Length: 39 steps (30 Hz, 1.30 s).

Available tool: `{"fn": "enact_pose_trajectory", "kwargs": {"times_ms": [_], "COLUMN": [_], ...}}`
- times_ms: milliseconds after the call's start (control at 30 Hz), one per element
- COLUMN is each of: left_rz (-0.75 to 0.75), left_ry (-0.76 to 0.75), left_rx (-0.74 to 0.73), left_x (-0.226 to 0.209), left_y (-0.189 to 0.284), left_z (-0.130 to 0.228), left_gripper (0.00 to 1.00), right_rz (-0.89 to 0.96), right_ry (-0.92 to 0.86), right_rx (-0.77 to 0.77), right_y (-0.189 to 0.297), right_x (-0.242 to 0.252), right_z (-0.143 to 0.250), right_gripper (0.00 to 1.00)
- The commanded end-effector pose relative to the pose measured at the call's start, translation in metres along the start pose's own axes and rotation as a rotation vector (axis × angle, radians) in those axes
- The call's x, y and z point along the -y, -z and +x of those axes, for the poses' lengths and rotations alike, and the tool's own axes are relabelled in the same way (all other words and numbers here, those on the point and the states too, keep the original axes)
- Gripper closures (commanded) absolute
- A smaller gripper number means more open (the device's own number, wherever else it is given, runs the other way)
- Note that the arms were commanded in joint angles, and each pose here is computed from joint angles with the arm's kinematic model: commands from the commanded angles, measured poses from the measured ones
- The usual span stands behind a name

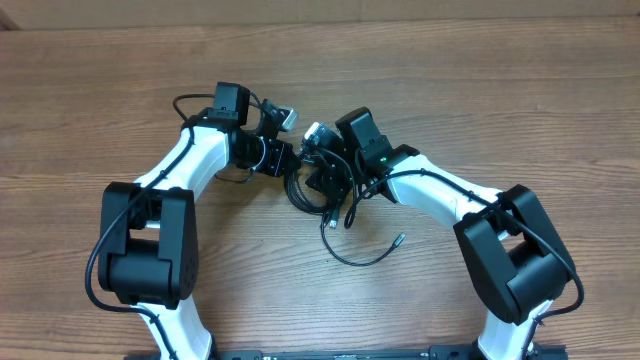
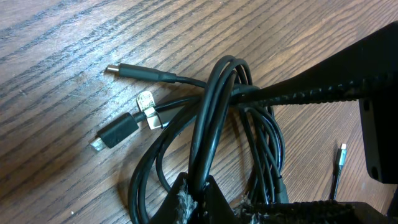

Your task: Untangle cables

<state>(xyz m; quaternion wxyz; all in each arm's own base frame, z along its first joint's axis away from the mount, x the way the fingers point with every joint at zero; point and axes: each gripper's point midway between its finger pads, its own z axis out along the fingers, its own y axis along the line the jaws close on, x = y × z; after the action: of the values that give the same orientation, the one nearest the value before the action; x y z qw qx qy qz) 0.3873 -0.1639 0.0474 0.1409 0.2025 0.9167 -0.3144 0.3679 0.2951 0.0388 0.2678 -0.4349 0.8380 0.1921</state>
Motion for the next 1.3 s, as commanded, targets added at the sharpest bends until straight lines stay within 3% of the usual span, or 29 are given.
{"fn": "enact_pose_trajectory", "kwargs": {"times_ms": [0, 400, 733, 933, 1167, 1267], "left_rz": [0.023, 0.023, 0.023, 0.023, 0.02, 0.02], "left_ry": [-0.03, -0.03, -0.03, -0.028, -0.028, -0.027], "left_rx": [0.022, 0.023, 0.023, 0.022, 0.022, 0.022], "left_x": [0.001, 0.001, 0.001, 0.002, 0.001, 0.001], "left_y": [0.002, 0.002, 0.002, 0.002, 0.002, 0.002], "left_z": [-0.008, -0.008, -0.008, -0.008, -0.008, -0.008], "left_gripper": [0.96, 0.96, 0.96, 0.96, 0.96, 0.96], "right_rz": [0.001, 0.082, 0.046, -0.055, -0.055, -0.055], "right_ry": [-0.003, -0.025, -0.105, -0.113, -0.128, -0.13], "right_rx": [-0.017, -0.03, -0.095, -0.075, -0.071, -0.071], "right_y": [-0.007, -0.018, -0.017, -0.017, -0.018, -0.018], "right_x": [0.001, 0.017, 0.008, -0.009, -0.009, -0.009], "right_z": [0.008, 0.013, 0.03, 0.026, 0.025, 0.025], "right_gripper": [0.36, 0.35, 0.34, 0.34, 0.4, 0.37]}}
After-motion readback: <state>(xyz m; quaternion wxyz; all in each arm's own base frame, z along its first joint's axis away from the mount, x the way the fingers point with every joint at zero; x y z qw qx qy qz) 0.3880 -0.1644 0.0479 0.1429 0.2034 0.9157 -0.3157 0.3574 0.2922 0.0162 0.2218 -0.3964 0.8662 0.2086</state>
